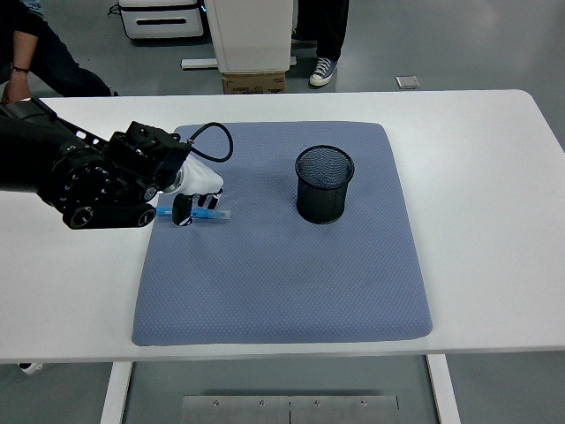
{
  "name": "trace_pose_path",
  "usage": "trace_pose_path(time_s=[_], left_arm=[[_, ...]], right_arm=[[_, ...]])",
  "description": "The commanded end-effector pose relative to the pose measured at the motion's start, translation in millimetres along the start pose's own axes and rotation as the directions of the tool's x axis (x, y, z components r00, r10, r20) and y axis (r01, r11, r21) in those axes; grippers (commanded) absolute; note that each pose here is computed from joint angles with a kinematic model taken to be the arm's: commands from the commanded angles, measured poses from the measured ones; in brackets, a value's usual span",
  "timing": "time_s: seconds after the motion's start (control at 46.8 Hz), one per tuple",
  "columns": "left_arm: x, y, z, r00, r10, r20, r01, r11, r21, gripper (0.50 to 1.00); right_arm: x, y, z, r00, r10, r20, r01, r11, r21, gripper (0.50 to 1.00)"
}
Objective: Left hand places marker in pen holder
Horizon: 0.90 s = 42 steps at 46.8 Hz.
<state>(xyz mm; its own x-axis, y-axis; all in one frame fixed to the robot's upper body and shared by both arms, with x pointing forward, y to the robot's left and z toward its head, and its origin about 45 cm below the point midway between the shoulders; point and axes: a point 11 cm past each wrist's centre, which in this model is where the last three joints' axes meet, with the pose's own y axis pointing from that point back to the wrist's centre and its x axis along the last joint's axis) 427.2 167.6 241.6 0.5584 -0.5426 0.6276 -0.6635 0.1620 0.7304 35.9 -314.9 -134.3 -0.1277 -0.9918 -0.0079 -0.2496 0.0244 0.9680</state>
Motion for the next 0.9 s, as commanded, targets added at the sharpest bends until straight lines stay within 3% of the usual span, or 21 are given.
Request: trace_pose_path(time_s=[0.0,0.406,0.876], left_arm=[[0.2,-0.4,1.2,1.000,-0.001,0.002,0.001,1.000,-0.002,0.625],[-3.1,-3.4,4.7,1.000,-0.008,0.005,0.008,1.000,-0.007,0.563],[-3.2,-6.5,3.7,1.000,-0.007,0.004,0.007,1.000,-0.001,0.552]], right_arm=[[0.1,0.0,0.0,1.000,0.001,0.000,-0.001,1.000,0.000,1.000],[0.1,0.0,0.0,1.000,0.001,0.000,-0.001,1.000,0.000,1.000],[0.1,0.0,0.0,1.000,0.001,0.000,-0.001,1.000,0.000,1.000]])
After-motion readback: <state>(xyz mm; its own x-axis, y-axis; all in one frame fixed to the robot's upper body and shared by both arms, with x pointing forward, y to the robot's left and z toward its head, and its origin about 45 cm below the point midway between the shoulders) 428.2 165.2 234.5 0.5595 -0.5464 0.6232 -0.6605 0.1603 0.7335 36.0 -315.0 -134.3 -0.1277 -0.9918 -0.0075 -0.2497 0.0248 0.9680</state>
